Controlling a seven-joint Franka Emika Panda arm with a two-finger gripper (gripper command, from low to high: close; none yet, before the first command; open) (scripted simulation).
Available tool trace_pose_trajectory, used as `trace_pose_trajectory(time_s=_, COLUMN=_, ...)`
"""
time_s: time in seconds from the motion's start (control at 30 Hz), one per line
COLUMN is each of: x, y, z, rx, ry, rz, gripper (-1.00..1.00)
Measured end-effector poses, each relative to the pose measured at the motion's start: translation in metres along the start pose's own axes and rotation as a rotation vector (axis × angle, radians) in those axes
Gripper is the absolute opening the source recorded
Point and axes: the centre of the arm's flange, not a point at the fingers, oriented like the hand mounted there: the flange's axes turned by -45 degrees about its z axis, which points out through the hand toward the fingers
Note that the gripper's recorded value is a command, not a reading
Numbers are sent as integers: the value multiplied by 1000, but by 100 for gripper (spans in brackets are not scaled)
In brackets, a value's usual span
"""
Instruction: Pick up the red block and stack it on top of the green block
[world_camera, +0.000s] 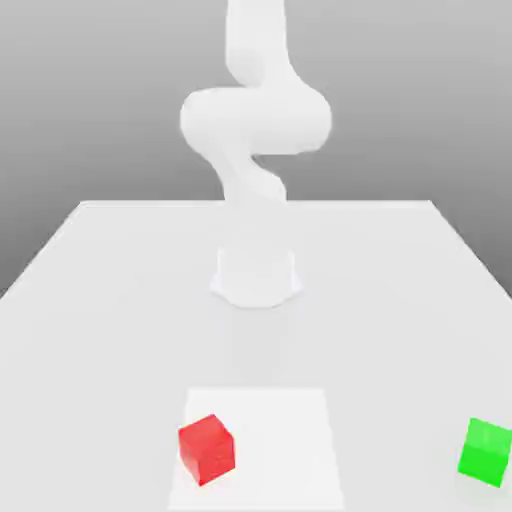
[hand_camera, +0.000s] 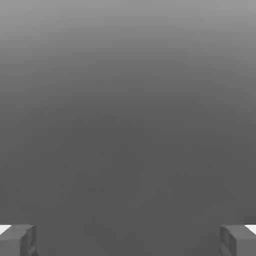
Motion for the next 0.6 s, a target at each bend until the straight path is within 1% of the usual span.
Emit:
trace_pose_trajectory(time_s=0.13, x=-17, y=14, z=90, rx=69, ry=-127, rz=-81, gripper=0)
trace_pose_trajectory(time_s=0.27, x=-49, y=22, z=172, rx=122, ry=-246, rz=-161, gripper=0)
trace_pose_trajectory(time_s=0.43, x=-105, y=29, z=260, rx=167, ry=-392, rz=-265, gripper=0)
trace_pose_trajectory(time_s=0.6, x=-176, y=39, z=328, rx=188, ry=-536, rz=-377, gripper=0)
